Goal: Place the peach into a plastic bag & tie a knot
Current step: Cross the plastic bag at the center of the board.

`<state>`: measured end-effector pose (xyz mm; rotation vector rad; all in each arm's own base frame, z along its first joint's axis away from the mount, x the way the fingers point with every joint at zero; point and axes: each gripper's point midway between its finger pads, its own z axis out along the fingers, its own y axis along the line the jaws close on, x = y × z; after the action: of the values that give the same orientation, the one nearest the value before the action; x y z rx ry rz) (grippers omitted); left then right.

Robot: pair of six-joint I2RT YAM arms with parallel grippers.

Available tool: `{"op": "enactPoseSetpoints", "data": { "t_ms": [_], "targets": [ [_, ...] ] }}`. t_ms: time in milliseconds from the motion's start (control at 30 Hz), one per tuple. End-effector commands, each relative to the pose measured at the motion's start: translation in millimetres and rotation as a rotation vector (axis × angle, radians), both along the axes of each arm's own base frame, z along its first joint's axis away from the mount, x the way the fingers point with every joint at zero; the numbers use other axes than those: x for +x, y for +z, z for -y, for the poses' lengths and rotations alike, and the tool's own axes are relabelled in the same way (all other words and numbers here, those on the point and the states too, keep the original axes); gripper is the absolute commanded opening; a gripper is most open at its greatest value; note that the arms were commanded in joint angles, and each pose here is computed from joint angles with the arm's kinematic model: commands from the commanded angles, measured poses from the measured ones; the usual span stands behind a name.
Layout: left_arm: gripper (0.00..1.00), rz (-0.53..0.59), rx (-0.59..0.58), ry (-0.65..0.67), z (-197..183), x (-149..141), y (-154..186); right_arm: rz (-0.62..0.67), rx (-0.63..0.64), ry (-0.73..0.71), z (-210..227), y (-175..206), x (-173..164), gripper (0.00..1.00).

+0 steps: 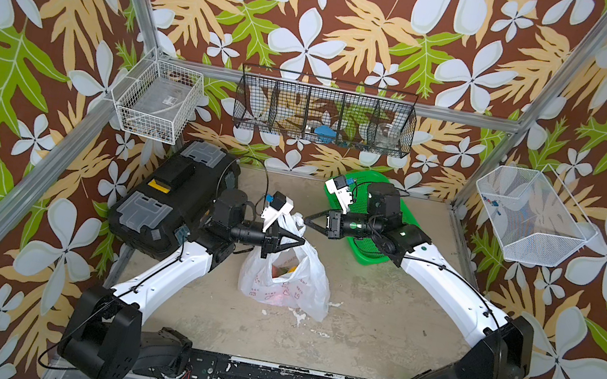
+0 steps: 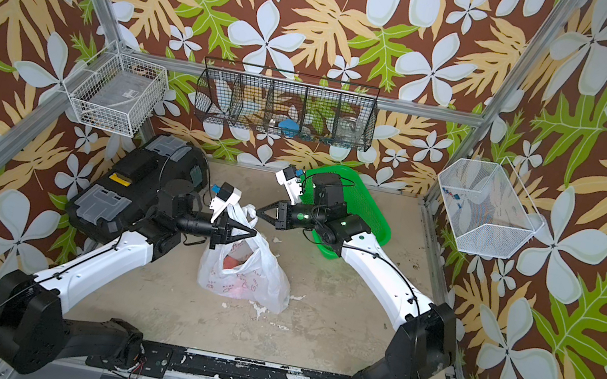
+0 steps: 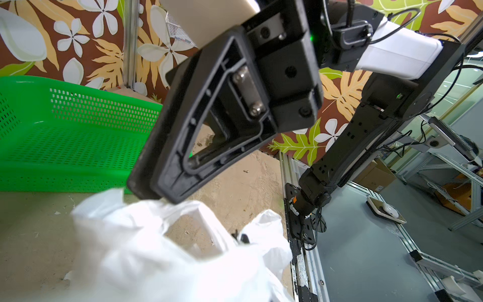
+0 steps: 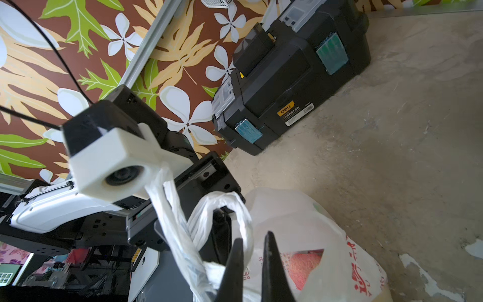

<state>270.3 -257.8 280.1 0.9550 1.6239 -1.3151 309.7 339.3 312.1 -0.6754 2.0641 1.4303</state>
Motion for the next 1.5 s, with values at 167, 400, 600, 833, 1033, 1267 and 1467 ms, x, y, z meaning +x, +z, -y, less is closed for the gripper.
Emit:
{"op": "enactPoseSetpoints", "data": {
  "t_ms": [167, 400, 600, 833, 1033, 1267, 1467],
  "targets": [
    [0.1, -0.025, -0.004, 0.001, -3, -4, -1, 0.003, 0.045, -0.022, -1, 6, 7, 0.03],
    [0.08, 0.023, -0.015, -0.027, -3, -9, 7, -0.03, 0.056, 0.057, -10, 9, -5, 0.51],
    [0.08, 0.022, -0.016, -0.033, -2, -8, 8, -0.028, 0.032, 0.059, -13, 4, -5, 0.44],
    [0.08, 0.02, -0.017, -0.039, -2, -8, 8, -0.036, 0.083, 0.133, -32, 6, -17, 0.32],
    [0.08, 0.008, -0.014, -0.025, -2, -6, 7, -0.007, 0.064, 0.098, -32, 5, -9, 0.04],
    [0.15, -0.056, 0.004, 0.046, -6, 1, -5, 0.083, 0.019, -0.062, -19, 1, 4, 0.0],
    [0.18, -0.091, 0.001, 0.064, -9, 4, -8, 0.105, 0.023, -0.109, -14, 1, 8, 0.0]
  ]
}}
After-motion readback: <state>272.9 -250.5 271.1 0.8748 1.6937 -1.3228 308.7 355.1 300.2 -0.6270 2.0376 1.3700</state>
